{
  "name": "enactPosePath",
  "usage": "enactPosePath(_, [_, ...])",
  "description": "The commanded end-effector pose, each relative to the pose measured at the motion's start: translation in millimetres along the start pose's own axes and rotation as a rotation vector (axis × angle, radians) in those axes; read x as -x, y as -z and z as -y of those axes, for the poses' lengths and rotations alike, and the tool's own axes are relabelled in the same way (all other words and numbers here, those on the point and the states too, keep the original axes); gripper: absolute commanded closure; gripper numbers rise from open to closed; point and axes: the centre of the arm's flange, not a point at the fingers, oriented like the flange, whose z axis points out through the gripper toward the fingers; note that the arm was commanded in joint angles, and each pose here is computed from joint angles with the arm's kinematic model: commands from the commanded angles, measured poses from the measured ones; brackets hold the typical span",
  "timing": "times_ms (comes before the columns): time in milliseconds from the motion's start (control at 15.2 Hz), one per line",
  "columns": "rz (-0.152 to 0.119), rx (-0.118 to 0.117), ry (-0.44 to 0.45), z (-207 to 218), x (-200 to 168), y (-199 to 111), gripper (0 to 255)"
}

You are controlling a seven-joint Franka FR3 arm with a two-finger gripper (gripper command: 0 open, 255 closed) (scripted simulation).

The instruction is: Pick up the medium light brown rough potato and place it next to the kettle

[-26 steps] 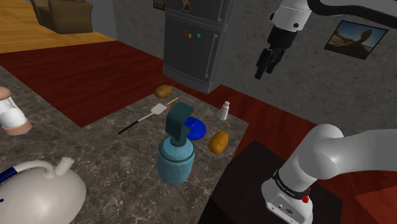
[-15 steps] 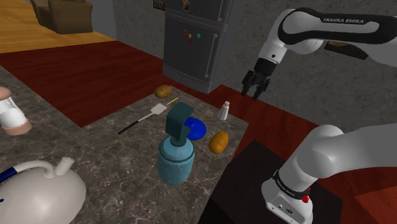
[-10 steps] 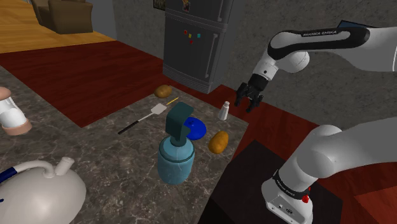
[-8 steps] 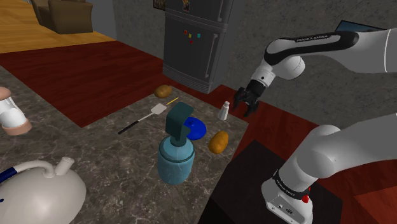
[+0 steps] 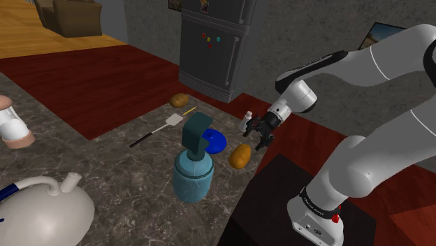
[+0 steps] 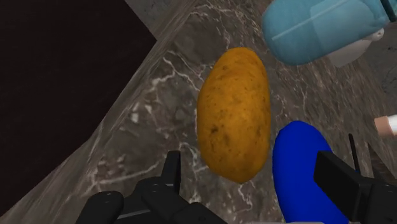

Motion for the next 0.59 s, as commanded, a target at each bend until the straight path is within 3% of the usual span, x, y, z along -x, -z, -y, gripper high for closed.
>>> enactPosePath(0, [0.002,-0.021,-0.016,-6,-2,-15,0])
enactPosePath(528, [0.002,-0.021,-0.016,-5,-2,-44,0])
